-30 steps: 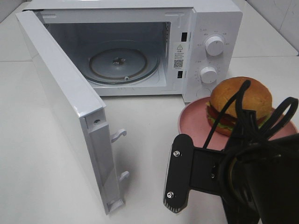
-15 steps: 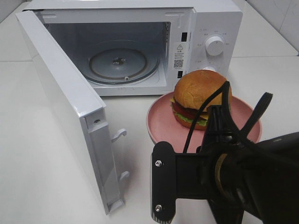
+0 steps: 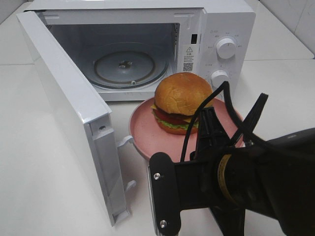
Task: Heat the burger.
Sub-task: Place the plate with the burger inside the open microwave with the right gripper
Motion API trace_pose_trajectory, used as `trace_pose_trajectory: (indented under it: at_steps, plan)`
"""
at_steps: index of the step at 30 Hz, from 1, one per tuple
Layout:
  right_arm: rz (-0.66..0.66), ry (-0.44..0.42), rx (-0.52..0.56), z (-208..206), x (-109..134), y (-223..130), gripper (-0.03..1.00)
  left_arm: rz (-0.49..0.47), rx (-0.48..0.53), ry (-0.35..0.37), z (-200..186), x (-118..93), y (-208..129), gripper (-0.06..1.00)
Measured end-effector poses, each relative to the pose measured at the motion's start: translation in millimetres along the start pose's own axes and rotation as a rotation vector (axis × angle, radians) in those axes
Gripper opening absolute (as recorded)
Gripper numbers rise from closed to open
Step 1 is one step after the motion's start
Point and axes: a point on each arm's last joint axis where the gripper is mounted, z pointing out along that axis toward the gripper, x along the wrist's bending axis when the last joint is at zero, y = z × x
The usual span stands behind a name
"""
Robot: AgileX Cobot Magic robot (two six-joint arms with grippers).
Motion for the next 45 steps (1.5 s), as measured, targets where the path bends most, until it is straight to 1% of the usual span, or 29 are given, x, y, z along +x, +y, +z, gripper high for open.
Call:
trace_pose_trajectory:
  at_steps: [4,8,10,11,12,13,14,17,20,22,25,27,35,37,41,45]
  plan:
    - [-0.007,0.003,0.016,4,-4,-6,0.08,0.0,0.0,0.0,0,0,0,0.99]
    - [-0.01,0.013,-0.014,8,-7,-8,0.08,0.0,0.0,0.0,0,0,0,0.99]
    - [-0.019,0.023,-0.111,12,-12,-4,0.08,0.0,0.0,0.0,0,0,0,0.99]
    - [-0.019,0.023,-0.111,12,-12,-4,0.08,0.0,0.0,0.0,0,0,0,0.99]
    - [-0.025,0.024,-0.147,13,-14,-4,0.08,0.0,0.0,0.0,0,0,0,0.99]
    - [-0.025,0.024,-0.147,13,-14,-4,0.08,0.0,0.0,0.0,0,0,0,0.99]
    - [-0.038,0.024,-0.172,15,-16,-4,0.08,0.0,0.0,0.0,0,0,0,0.99]
    - [-0.059,0.02,-0.201,16,-18,-5,0.08,0.0,0.0,0.0,0,0,0,0.99]
    - [-0.063,0.019,-0.208,17,-19,-5,0.08,0.0,0.0,0.0,0,0,0,0.99]
    - [-0.087,0.014,-0.239,20,-23,-8,0.08,0.0,0.0,0.0,0,0,0,0.99]
    - [-0.093,0.015,-0.248,20,-24,-8,0.08,0.0,0.0,0.0,0,0,0,0.99]
    - [-0.107,0.022,-0.273,23,-27,-11,0.08,0.0,0.0,0.0,0,0,0,0.99]
    - [-0.116,0.043,-0.286,27,-30,-18,0.08,0.0,0.0,0.0,0,0,0,0.99]
    - [-0.118,0.056,-0.294,26,-31,-17,0.08,0.0,0.0,0.0,0,0,0,0.99]
    - [-0.138,0.056,-0.315,24,-36,-13,0.08,0.0,0.0,0.0,0,0,0,0.99]
    - [-0.16,0.036,-0.372,20,-45,-5,0.08,0.0,0.0,0.0,0,0,0,0.99]
